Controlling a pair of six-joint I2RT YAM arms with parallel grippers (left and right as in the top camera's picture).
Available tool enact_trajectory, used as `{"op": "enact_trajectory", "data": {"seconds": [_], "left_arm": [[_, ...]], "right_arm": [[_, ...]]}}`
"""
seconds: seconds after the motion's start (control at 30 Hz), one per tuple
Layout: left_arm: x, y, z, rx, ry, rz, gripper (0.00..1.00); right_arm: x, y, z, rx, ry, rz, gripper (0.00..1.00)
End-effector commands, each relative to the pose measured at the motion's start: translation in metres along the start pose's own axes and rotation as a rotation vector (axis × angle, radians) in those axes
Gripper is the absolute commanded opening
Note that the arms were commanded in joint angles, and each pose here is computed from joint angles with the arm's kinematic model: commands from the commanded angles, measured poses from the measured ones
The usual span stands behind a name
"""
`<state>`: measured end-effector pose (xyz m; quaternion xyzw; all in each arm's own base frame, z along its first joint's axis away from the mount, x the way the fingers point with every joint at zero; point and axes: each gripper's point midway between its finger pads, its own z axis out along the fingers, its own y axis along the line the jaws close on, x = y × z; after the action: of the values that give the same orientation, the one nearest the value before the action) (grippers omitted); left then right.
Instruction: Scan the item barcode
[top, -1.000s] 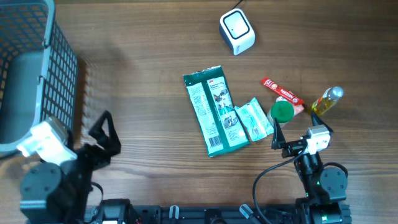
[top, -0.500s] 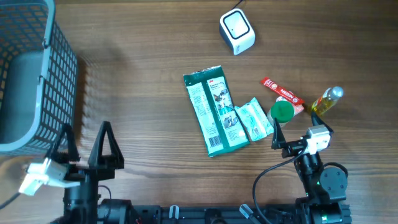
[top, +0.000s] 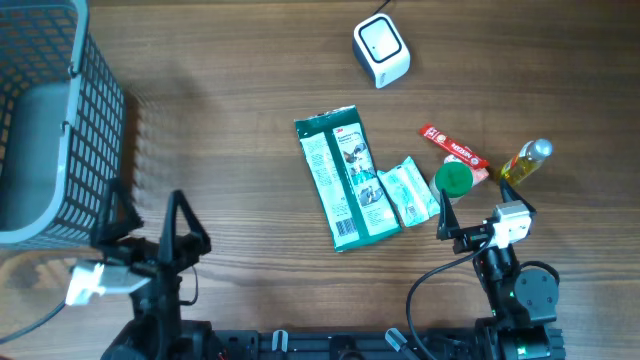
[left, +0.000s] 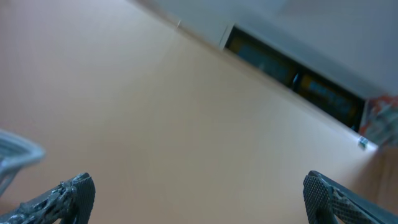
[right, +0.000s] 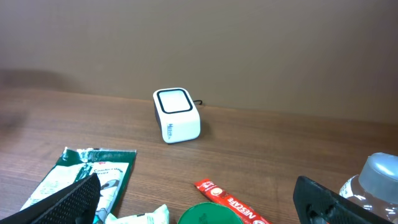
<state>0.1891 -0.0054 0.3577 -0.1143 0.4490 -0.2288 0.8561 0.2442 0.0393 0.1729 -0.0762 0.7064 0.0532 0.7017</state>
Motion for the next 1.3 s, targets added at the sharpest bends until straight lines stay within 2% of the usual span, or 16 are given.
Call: {"op": "enact_trajectory", "data": {"seconds": [0.0, 0.17, 0.37, 0.53, 0.67, 0.73, 1.27], "left_arm": [[0.037, 0.02, -0.007, -0.039, 0.067, 0.015, 1.0], [0.069, 0.045, -0.016, -0.096, 0.131, 0.038, 1.0], [0.112, 0.072, -0.03, -0.203, 0.319, 0.061, 1.0], [0.148, 0.09, -0.051, -0.25, 0.503, 0.173, 1.0], [0.176, 0.09, -0.068, -0.153, 0.672, 0.367, 1.0], [0.176, 0.089, -0.068, -0.134, 0.675, 0.4, 1.0], [0.176, 0.088, -0.068, -0.139, 0.673, 0.38, 1.0]], "right_arm": [[-0.002, -0.004, -0.001, 0.022, -0.011, -0.019, 1.0], [-0.002, -0.004, -0.001, 0.022, -0.01, -0.019, 1.0], [-0.002, -0.004, -0.001, 0.022, -0.01, -0.019, 1.0], [-0.002, -0.004, -0.001, 0.022, -0.011, -0.019, 1.0], [-0.002, -0.004, -0.001, 0.022, -0.011, -0.019, 1.0], [-0.002, -0.004, -0.001, 0.022, -0.011, -0.019, 1.0], [-0.002, -0.004, -0.001, 0.022, -0.011, -0.019, 1.0]]}}
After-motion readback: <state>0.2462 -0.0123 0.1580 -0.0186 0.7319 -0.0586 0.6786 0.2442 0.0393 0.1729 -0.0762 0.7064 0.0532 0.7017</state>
